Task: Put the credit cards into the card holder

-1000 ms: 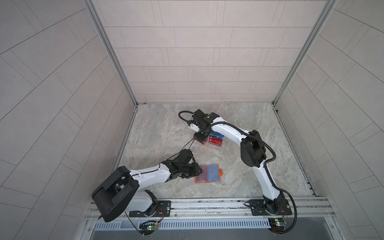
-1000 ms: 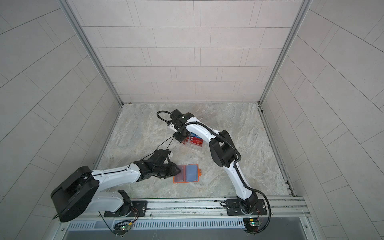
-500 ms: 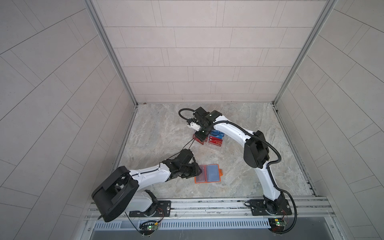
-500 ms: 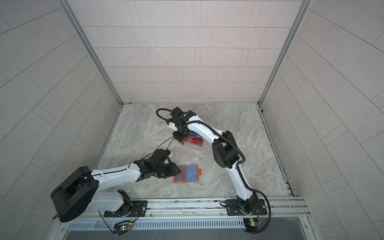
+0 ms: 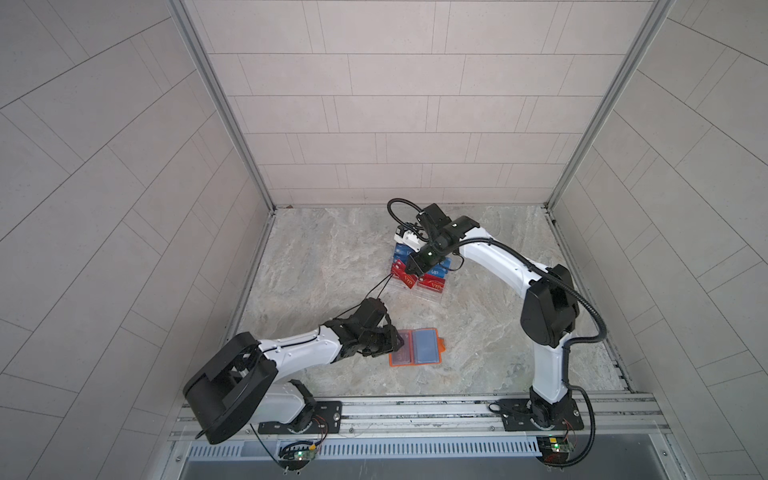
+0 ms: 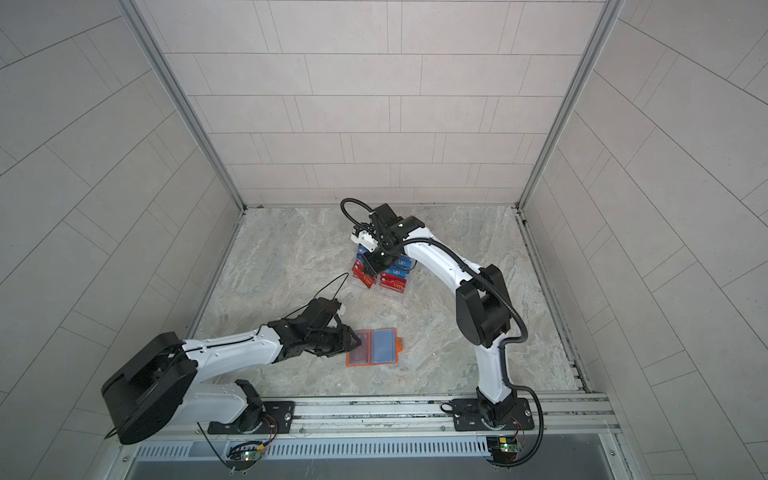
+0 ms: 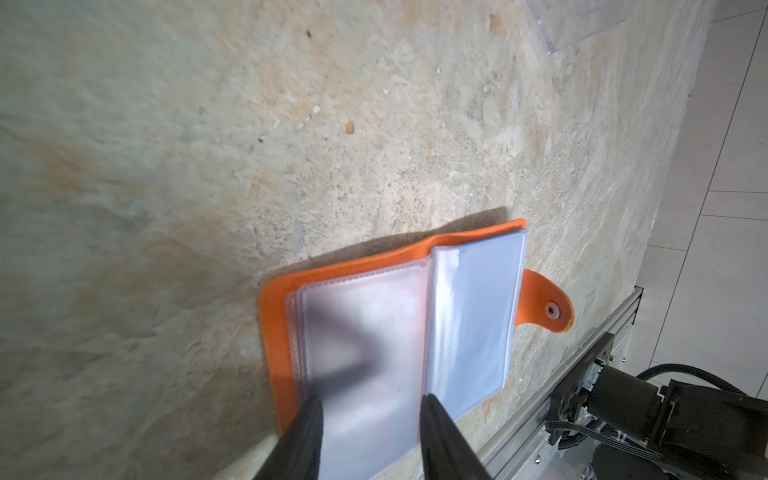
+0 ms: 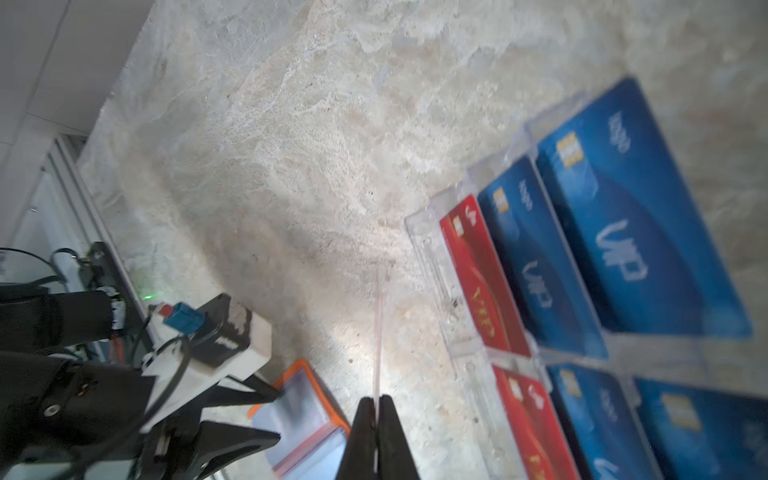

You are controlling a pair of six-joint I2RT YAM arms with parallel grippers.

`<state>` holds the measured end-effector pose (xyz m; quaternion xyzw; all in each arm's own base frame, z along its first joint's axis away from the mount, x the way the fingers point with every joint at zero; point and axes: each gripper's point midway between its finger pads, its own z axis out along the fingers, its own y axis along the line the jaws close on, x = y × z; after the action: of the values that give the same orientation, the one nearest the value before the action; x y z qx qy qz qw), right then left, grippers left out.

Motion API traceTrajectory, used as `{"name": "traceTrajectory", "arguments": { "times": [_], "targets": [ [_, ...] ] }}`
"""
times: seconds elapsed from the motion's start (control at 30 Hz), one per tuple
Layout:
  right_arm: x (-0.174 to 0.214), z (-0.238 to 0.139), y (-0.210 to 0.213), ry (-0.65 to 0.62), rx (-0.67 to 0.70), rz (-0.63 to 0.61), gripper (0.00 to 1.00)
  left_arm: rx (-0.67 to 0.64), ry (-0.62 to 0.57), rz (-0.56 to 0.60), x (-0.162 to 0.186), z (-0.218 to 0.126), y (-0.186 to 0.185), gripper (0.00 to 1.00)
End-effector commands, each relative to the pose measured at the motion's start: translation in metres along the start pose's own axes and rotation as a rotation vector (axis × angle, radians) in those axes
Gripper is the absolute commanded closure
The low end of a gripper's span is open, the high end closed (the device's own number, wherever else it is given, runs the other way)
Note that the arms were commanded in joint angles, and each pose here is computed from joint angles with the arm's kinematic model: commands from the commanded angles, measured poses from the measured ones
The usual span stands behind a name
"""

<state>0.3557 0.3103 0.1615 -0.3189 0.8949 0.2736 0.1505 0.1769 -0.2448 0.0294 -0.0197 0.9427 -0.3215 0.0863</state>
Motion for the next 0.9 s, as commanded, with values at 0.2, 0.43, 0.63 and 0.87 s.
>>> {"name": "traceTrajectory", "arguments": {
  "times": [0.2,0.43,0.63,0.87],
  "targets": [
    [0.088,0.004,0.038,-0.017,-0.258,0.378,1.0,-0.036,-0.014,-0.015,0.002,0.0,0.011,0.57],
    [0.142,0.029,0.061,0.05,-0.31,0.487,1.0,-0.034,-0.008,-0.022,0.005,0.0,0.014,0.58],
    [0.169,0.038,0.059,0.084,-0.303,0.549,1.0,-0.032,-0.008,-0.023,0.006,0.0,0.014,0.58],
    [0.184,0.04,0.057,0.098,-0.297,0.577,1.0,-0.032,-0.002,-0.018,0.008,0.0,0.014,0.58]
  ]
}}
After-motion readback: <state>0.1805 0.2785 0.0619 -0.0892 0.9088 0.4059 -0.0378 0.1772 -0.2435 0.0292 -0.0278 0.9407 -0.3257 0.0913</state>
